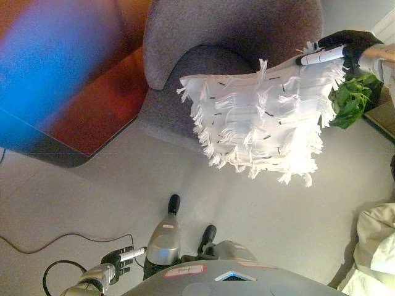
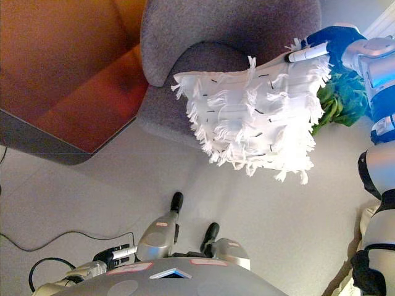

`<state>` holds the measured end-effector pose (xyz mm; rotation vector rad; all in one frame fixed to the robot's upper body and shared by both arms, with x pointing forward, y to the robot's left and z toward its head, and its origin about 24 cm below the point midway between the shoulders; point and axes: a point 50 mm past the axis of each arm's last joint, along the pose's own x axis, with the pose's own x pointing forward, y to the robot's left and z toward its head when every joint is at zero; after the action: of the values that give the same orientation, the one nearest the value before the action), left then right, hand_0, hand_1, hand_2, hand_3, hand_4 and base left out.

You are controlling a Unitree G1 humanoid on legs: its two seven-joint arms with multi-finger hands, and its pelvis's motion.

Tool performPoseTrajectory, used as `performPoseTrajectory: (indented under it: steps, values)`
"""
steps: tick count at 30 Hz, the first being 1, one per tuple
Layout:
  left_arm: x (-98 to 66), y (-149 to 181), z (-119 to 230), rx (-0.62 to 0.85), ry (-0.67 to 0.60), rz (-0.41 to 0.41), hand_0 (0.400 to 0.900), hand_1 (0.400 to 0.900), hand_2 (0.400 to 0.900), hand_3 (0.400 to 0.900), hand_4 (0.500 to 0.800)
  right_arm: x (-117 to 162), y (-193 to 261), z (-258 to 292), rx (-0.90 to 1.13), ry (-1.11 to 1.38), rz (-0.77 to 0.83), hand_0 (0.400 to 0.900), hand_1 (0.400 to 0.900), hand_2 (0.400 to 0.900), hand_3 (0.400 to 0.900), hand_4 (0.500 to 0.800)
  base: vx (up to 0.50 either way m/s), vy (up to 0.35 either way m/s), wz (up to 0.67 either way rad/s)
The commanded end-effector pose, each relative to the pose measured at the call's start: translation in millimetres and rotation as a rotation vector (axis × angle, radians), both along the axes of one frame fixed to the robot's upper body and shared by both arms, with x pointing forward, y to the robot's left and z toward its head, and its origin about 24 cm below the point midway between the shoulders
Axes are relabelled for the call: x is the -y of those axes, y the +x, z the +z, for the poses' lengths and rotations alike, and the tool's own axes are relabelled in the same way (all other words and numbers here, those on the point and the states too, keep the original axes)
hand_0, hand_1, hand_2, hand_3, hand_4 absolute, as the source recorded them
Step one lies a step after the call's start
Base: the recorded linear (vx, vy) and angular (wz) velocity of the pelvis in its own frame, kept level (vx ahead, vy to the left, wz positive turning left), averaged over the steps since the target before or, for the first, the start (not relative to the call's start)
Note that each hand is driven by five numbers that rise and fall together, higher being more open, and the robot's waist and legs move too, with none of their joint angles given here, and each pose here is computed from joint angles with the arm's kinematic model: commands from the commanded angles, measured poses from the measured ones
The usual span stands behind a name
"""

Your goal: Pick up the pillow and put it on the sofa.

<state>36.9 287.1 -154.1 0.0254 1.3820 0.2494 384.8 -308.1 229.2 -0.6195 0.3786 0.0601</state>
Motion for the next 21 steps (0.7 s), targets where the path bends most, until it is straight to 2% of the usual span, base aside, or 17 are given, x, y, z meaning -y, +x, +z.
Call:
performPoseTrajectory:
  steps: [1, 6, 7, 8, 21]
  values:
    - [-23.8, -30.8, 8.0, -0.095, 0.064, -0.006, 0.900, 0.900, 0.900, 0.900, 0.800, -6.2, -5.6, 110.7, 0.387, 0.042, 0.012, 0.400, 0.400, 0.400, 0.400, 0.500, 0.007, -0.015, 0.08]
    - [-26.4, -22.7, 9.4, -0.082, 0.081, -0.016, 0.900, 0.900, 0.900, 0.900, 0.800, -12.2, -1.7, 117.8, 0.520, -0.022, -0.055, 0.400, 0.400, 0.400, 0.400, 0.500, -0.009, -0.022, 0.06]
    - [-27.2, -19.5, 9.9, -0.071, 0.082, -0.019, 0.900, 0.900, 0.900, 0.900, 0.800, -10.8, -3.1, 123.8, 0.570, -0.033, -0.097, 0.698, 0.698, 0.698, 0.698, 0.679, -0.081, -0.016, 0.05]
    - [-27.8, -16.7, 10.3, -0.064, 0.081, -0.019, 0.900, 0.900, 0.900, 0.900, 0.800, -9.2, -4.6, 128.3, 0.598, -0.048, -0.122, 0.900, 0.900, 0.900, 0.900, 0.800, -0.094, -0.018, 0.07]
    - [-30.2, -14.6, 12.1, -0.058, 0.067, -0.047, 0.900, 0.900, 0.900, 0.900, 0.800, 19.1, -18.4, 133.3, 0.516, -0.172, -0.190, 0.900, 0.900, 0.900, 0.900, 0.800, 0.000, 0.001, 0.04]
